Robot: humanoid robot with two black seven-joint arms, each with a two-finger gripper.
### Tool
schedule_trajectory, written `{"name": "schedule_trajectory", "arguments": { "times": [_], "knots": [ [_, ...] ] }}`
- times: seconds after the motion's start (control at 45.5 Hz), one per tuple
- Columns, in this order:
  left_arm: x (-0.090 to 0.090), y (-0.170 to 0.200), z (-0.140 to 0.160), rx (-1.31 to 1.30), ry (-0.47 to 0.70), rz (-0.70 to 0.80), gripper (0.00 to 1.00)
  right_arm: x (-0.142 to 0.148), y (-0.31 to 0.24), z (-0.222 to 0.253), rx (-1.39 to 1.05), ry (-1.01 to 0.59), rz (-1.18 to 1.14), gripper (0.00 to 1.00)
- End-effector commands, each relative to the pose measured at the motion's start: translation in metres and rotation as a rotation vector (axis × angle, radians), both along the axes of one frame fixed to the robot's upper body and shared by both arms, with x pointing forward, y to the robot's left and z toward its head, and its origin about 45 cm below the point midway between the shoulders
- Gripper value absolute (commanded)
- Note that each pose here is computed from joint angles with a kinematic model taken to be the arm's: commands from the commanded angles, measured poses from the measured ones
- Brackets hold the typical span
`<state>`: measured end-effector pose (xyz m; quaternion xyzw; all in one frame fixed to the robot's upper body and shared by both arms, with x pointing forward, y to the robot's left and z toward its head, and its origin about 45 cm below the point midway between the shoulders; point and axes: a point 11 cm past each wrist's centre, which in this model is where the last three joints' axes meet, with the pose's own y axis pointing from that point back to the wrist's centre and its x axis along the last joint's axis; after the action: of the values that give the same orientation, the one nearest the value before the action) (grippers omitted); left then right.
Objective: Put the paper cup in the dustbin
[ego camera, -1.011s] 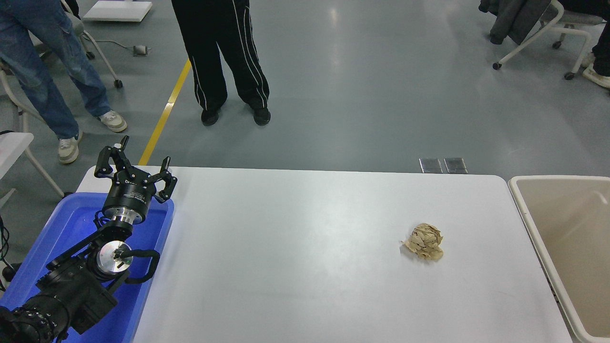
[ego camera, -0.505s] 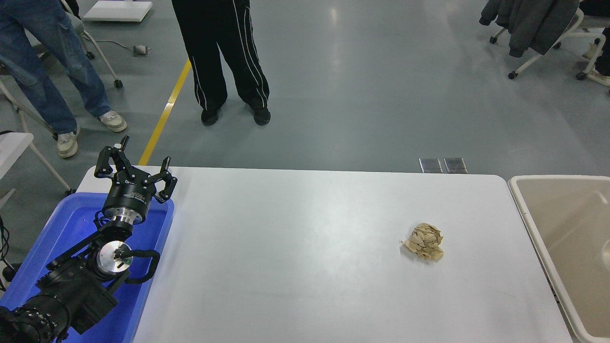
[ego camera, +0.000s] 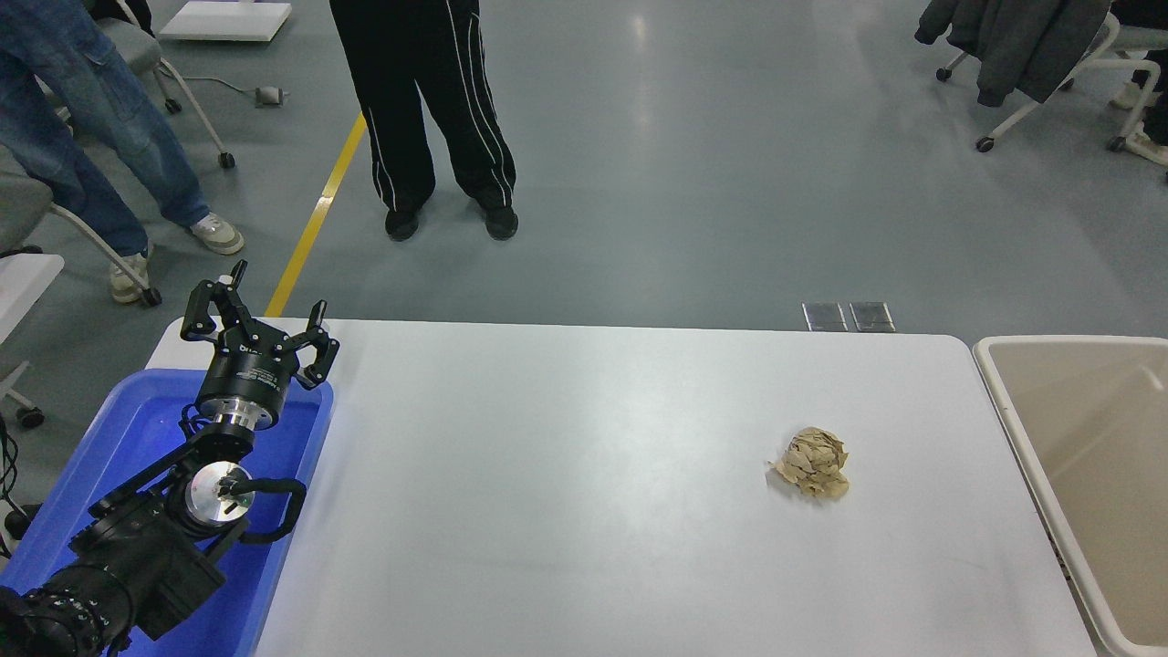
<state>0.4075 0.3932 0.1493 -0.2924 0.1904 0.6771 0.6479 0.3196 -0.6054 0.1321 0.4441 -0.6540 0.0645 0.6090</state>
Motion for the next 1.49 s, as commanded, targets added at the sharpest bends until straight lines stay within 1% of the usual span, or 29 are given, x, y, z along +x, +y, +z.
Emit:
{"name": "schedule_trajectory", "arguments": {
  "times": [0.0, 0.088, 0.176, 0.308, 0.418, 0.593, 0.681, 0.879, 0.989, 1.077, 1.297, 1.473],
  "knots": [
    [0.0, 0.0, 0.0, 0.0, 0.0, 0.0, 1.0, 0.041, -0.002, 0.056, 0.128, -0.235, -0.045, 0.99],
    [0.0, 0.0, 0.0, 0.0, 0.0, 0.0, 1.0, 0.065, 0.005, 0.089, 0.229, -0.381, -0.059, 0.99],
    [0.0, 0.0, 0.0, -0.001, 0.0, 0.001, 1.0, 0.083, 0.007, 0.126, 0.295, -0.5, -0.051, 0.99],
    [0.0, 0.0, 0.0, 0.0, 0.0, 0.0, 1.0, 0.105, 0.016, 0.181, 0.377, -0.657, -0.021, 0.99],
    [0.0, 0.0, 0.0, 0.0, 0.0, 0.0, 1.0, 0.12, 0.03, 0.22, 0.506, -0.811, 0.002, 0.99],
    [0.0, 0.0, 0.0, 0.0, 0.0, 0.0, 1.0, 0.132, 0.058, 0.274, 0.683, -0.998, 0.085, 0.99],
    [0.0, 0.0, 0.0, 0.0, 0.0, 0.0, 1.0, 0.137, 0.077, 0.295, 0.746, -1.05, 0.155, 0.99],
    [0.0, 0.0, 0.0, 0.0, 0.0, 0.0, 1.0, 0.142, 0.125, 0.326, 0.869, -1.146, 0.316, 0.99],
    [0.0, 0.0, 0.0, 0.0, 0.0, 0.0, 1.0, 0.141, 0.148, 0.322, 0.935, -1.193, 0.384, 0.99],
    [0.0, 0.0, 0.0, 0.0, 0.0, 0.0, 1.0, 0.143, 0.159, 0.305, 0.982, -1.21, 0.39, 0.99],
    [0.0, 0.0, 0.0, -0.001, 0.0, 0.001, 1.0, 0.135, 0.177, 0.209, 1.151, -1.141, 0.29, 0.99],
    [0.0, 0.0, 0.0, 0.0, 0.0, 0.0, 1.0, 0.118, 0.183, 0.152, 1.241, -1.097, 0.213, 0.99]
  ]
}}
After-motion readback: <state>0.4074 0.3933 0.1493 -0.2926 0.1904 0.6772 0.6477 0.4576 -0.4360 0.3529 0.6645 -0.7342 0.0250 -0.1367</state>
